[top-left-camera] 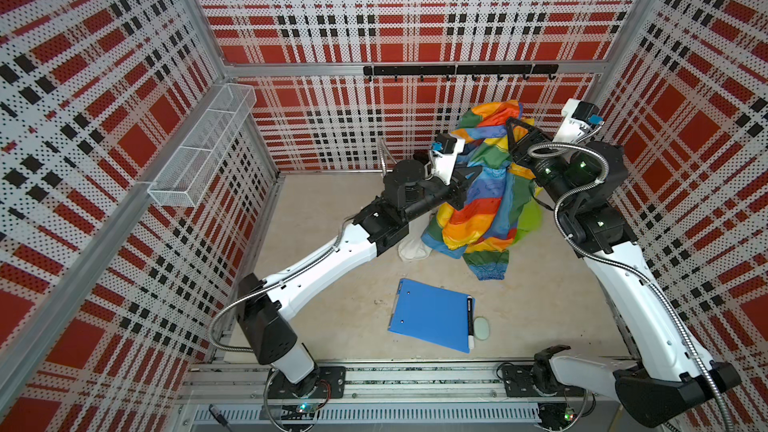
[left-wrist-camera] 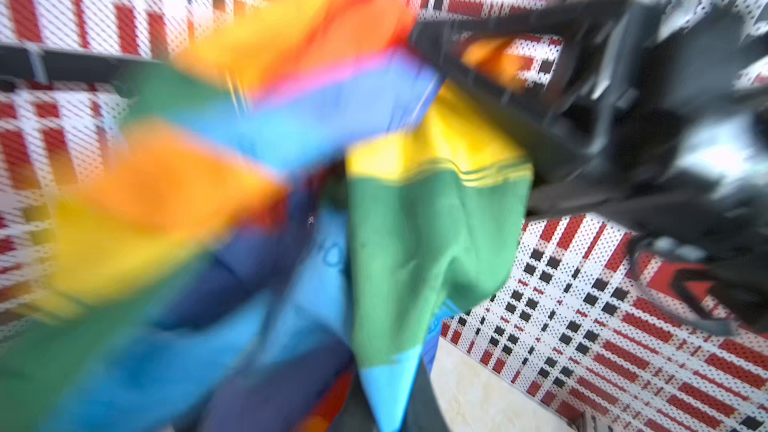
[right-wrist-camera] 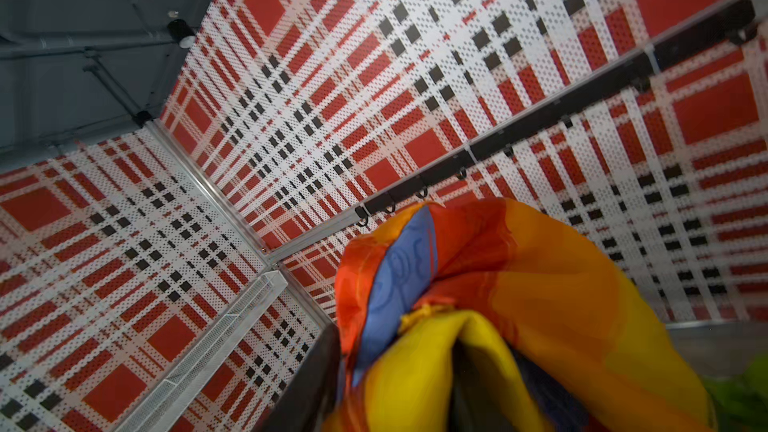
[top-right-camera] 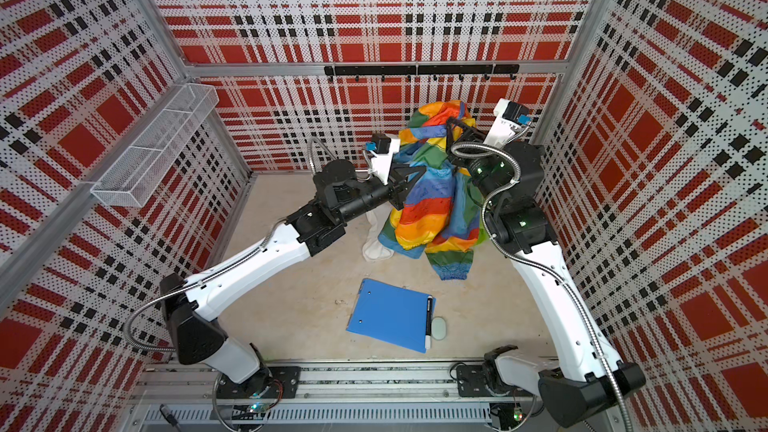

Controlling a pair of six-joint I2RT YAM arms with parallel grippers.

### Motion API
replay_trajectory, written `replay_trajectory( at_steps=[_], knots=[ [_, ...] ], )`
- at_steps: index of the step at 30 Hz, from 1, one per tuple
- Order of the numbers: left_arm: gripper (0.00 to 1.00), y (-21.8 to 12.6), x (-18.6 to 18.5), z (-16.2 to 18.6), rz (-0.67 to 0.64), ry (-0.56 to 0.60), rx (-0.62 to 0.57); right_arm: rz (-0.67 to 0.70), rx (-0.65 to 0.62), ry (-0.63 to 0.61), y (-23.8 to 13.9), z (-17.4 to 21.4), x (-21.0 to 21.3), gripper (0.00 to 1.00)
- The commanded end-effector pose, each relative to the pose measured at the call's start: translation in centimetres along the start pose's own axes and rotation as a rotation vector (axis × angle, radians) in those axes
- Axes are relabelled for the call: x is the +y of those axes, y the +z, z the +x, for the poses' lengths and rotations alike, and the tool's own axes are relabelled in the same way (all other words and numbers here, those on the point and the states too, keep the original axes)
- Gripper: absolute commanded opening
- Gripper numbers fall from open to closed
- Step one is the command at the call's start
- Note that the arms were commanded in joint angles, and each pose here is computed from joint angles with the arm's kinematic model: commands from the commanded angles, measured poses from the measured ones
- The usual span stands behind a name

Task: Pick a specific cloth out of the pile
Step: 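Lift the rainbow cloth with the left gripper while the right gripper releases and withdraws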

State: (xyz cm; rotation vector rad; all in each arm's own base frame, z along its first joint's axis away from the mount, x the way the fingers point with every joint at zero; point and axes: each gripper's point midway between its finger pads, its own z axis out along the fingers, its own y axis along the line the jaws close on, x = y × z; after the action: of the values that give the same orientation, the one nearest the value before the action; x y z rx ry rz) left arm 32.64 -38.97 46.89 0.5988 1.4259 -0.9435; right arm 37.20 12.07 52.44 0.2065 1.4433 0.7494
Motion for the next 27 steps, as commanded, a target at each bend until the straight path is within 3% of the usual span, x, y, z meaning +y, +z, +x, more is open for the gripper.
replay_trajectory(
  at_steps=[1,5,8,16,27],
  knots=[
    [0.0,-4.2,0.2,-7.3,0.006,0.023,-0.137,0.014,-0.022,-0.043,-0.6,-0.1,-0.4,0.75],
    [0.0,-6.1,1.7,-10.4,-0.054,0.047,-0.172,-0.046,-0.027,-0.066,-1.9,0.0,0.5,0.92],
    [0.0,-7.4,2.5,-12.5,-0.081,0.061,-0.219,-0.092,-0.027,-0.099,-3.1,-0.3,1.6,0.98],
    [0.0,-12.3,5.1,-19.9,-0.199,0.125,-0.398,-0.111,-0.005,-0.162,-5.7,0.3,1.7,1.0],
    [0.0,-24.0,5.4,-30.9,-0.414,0.262,-0.761,-0.096,0.068,-0.201,-6.5,3.1,0.3,1.0]
  ],
)
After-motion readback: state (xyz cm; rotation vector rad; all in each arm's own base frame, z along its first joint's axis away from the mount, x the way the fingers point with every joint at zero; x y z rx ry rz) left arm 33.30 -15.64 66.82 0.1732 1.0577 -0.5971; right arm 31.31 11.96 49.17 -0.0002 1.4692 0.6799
